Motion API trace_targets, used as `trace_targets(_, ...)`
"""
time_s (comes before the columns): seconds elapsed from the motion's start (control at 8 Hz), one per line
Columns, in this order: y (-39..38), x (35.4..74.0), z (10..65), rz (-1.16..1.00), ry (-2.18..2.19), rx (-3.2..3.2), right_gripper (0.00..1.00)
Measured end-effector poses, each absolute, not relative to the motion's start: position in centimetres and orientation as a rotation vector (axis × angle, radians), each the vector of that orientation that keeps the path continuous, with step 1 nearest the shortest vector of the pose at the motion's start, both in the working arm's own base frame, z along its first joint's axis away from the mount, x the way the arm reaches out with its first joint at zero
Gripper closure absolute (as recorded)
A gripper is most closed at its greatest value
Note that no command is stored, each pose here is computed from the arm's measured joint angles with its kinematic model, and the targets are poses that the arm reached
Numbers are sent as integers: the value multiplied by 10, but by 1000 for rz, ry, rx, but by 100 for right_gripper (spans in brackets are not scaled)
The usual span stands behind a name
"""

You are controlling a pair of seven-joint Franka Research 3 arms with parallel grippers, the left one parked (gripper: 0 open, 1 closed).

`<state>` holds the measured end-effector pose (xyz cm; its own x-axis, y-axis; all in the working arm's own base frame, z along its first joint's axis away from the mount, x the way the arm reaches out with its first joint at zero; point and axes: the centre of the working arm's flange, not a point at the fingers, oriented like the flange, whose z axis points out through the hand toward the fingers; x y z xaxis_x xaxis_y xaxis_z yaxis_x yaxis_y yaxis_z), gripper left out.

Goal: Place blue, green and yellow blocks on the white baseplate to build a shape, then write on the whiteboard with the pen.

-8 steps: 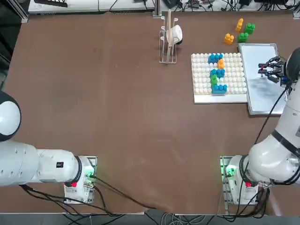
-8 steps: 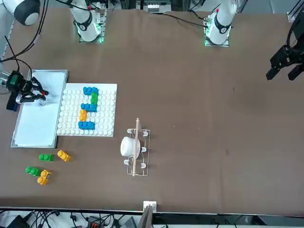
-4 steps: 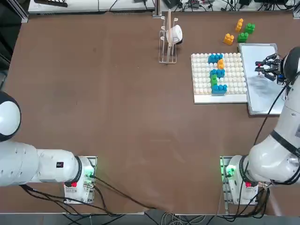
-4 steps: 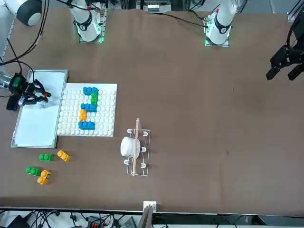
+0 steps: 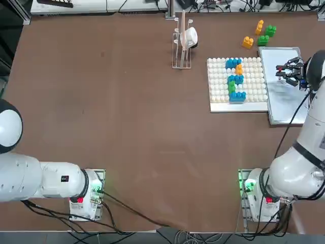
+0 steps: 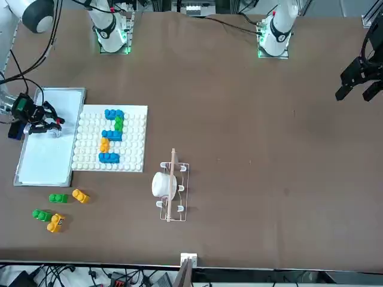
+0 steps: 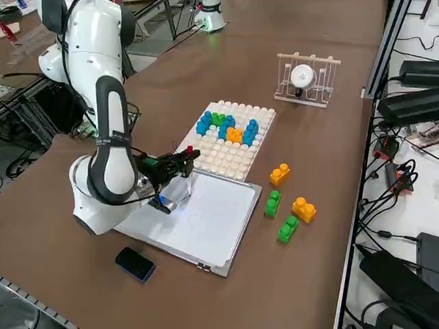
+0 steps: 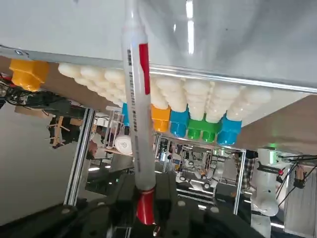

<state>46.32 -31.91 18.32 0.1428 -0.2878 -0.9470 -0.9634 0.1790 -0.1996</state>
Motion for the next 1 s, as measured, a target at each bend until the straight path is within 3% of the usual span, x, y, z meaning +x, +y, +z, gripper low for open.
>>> trace_targets(1.0,-371,454,186,662,1416,-1355,81)
